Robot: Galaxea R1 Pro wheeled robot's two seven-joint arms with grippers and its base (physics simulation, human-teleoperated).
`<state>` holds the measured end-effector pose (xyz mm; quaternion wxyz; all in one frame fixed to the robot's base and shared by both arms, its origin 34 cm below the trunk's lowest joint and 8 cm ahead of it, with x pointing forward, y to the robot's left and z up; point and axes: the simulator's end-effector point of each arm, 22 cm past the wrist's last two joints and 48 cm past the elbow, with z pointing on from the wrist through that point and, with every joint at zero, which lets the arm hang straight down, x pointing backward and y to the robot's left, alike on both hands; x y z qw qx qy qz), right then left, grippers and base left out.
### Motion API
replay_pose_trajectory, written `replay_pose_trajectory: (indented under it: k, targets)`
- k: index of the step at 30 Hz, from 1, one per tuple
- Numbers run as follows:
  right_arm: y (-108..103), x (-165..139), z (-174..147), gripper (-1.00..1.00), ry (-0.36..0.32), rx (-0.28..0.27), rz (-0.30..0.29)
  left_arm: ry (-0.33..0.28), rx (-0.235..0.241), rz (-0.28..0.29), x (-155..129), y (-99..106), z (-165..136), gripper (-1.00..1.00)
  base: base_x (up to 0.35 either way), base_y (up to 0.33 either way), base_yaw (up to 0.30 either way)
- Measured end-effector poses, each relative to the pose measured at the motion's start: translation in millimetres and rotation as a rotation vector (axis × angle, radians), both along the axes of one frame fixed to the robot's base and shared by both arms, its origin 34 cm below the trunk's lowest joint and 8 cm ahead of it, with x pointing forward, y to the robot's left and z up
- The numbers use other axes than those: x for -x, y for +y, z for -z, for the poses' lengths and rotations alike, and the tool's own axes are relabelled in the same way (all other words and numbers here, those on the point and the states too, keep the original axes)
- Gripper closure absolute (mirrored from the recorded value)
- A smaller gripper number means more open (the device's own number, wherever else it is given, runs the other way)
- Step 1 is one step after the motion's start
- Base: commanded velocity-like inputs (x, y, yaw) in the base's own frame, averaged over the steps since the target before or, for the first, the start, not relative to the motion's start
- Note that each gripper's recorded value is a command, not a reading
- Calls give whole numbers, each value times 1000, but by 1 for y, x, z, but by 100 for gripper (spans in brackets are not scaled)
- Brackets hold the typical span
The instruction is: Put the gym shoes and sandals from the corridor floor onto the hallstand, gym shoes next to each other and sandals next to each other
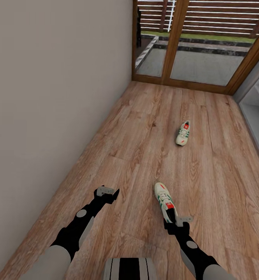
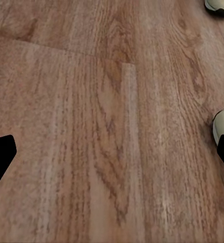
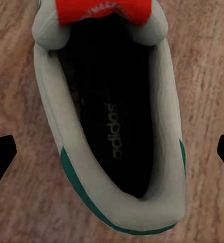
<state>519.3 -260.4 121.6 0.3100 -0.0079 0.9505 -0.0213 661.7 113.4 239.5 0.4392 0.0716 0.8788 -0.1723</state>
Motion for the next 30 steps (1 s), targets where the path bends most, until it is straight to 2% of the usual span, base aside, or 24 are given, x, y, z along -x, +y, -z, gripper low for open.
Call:
replay_pose_trajectory:
  k: [8,15,30]
  targets:
    - [0,0,0,-100,0,0,0,1,3,8,1,-2,0,-100,0,0,0]
    - [-1,14,16,-100,35,1,0,36,3,8,10,-2,21,-100,0,0,0]
    - [-1,26,29,-100,67,2,0,67,-1,2,19,0,39,-100,0,0,0]
